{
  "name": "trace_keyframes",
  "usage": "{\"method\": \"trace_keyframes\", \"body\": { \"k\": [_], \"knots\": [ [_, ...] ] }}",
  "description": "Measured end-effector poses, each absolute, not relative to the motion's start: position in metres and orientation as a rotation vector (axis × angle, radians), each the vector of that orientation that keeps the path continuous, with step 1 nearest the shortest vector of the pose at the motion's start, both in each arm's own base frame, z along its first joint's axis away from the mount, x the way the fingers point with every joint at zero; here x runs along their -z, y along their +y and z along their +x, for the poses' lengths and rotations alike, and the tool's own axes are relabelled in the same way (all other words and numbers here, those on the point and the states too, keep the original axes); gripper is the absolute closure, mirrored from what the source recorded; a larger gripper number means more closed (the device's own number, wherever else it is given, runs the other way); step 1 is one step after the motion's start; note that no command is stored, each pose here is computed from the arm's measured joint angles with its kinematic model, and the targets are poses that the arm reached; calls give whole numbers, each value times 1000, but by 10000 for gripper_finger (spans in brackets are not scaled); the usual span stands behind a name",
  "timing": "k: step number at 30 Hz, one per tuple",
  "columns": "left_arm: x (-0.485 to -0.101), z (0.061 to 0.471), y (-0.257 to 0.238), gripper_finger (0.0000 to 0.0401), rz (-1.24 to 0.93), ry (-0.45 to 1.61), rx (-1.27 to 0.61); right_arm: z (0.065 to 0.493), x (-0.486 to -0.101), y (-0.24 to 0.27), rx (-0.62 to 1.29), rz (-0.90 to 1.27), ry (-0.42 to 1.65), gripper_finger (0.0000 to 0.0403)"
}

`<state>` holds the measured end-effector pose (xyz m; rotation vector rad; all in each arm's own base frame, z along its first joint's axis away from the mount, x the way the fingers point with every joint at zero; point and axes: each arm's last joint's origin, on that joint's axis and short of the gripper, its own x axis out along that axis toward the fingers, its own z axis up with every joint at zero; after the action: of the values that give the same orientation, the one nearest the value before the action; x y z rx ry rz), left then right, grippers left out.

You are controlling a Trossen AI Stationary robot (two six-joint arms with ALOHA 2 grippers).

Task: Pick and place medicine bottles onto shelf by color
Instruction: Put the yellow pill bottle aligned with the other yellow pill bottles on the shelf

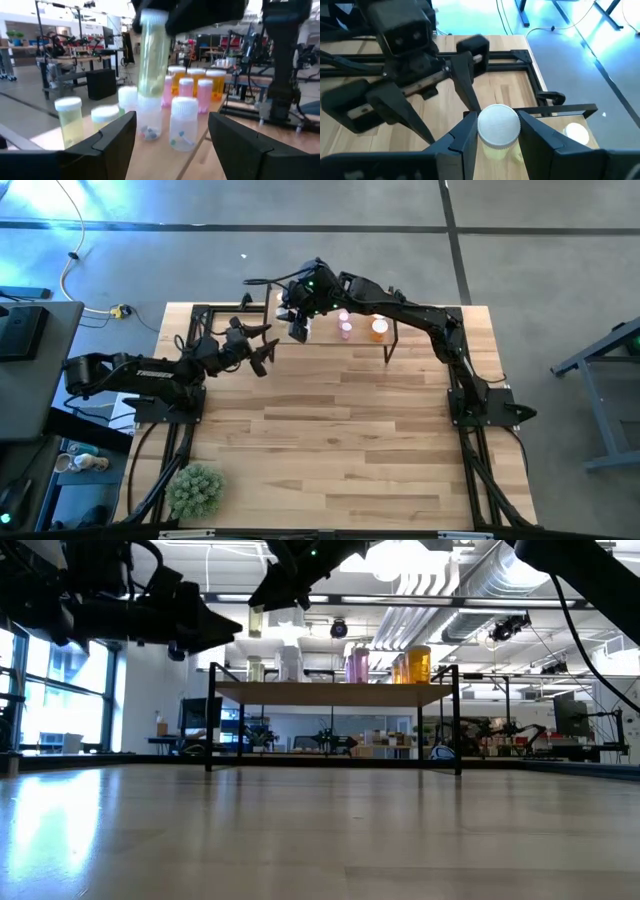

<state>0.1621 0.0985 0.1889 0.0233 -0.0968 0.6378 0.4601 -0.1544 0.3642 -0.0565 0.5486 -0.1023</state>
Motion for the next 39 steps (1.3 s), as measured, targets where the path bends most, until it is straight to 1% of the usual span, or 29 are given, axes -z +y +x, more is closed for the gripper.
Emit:
{"method": "trace_keyframes", "body": {
  "k": [10, 17, 23, 27, 39],
  "knots": [
    [-207, 149, 90, 162, 21, -165, -617, 468, -354, -148, 101, 7, 568, 289],
    [-217, 139, 84, 162, 31, -210, -615, 480, -333, -147, 109, 40, 600, 289],
    [-220, 133, 81, 162, 30, -205, -616, 482, -331, -143, 177, 13, 617, 289],
    [-223, 131, 80, 162, 33, -219, -615, 483, -331, -139, 165, 12, 620, 289],
    [-222, 129, 78, 162, 31, -207, -616, 497, -302, -138, 164, 15, 678, 289]
  ]
}}
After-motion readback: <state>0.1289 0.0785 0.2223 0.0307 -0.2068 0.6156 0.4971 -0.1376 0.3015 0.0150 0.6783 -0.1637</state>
